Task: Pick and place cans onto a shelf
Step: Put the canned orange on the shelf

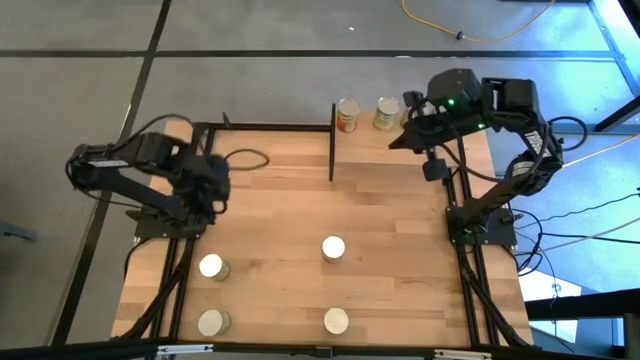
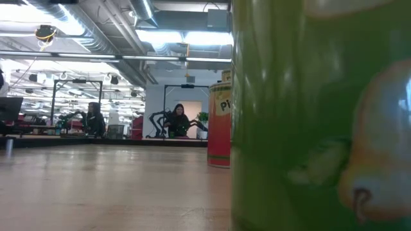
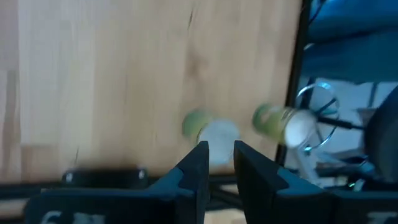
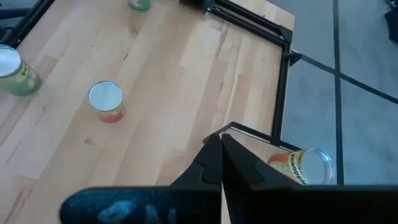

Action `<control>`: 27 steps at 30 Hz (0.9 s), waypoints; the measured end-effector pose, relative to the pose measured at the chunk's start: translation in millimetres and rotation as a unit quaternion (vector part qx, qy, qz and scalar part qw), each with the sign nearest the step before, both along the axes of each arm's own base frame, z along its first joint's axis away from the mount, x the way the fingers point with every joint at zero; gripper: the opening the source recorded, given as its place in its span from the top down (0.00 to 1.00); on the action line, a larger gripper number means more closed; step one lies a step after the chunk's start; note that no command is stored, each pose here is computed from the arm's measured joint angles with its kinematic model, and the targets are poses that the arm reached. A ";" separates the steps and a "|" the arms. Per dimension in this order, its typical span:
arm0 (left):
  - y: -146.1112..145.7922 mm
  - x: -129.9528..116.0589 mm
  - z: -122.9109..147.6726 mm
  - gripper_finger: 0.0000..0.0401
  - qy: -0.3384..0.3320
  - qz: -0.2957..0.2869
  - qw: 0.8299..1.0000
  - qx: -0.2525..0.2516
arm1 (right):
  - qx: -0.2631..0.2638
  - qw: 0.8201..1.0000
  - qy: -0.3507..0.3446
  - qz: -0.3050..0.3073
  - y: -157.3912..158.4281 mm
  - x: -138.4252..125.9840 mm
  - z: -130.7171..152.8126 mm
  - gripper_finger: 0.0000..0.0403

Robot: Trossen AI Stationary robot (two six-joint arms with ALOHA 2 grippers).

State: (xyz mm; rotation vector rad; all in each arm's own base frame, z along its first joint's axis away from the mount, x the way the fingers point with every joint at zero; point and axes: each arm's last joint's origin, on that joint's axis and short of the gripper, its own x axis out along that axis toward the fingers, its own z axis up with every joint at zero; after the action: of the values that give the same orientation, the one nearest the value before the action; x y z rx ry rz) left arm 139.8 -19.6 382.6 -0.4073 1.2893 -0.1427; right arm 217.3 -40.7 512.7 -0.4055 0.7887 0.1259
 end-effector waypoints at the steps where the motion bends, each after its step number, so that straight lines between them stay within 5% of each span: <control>1: -2.3 -4.2 -6.1 0.83 0.010 0.000 1.000 0.004 | 0.000 1.000 0.000 0.000 0.0 0.2 -0.1 1.00; 12: -22.5 -26.8 -63.7 0.83 0.079 -0.050 0.996 0.005 | 0.019 1.000 -0.004 -0.020 -0.4 1.5 0.1 1.00; 27: -42.4 -11.3 -117.1 0.83 0.060 -0.022 0.998 -0.010 | 0.017 1.000 -0.004 -0.019 -0.4 1.5 0.1 1.00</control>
State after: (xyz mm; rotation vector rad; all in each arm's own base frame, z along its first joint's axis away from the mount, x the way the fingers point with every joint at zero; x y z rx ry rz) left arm 128.5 -62.0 265.5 -0.4101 1.4160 -0.1711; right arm 218.8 -41.1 512.8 -0.3582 0.7849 0.1028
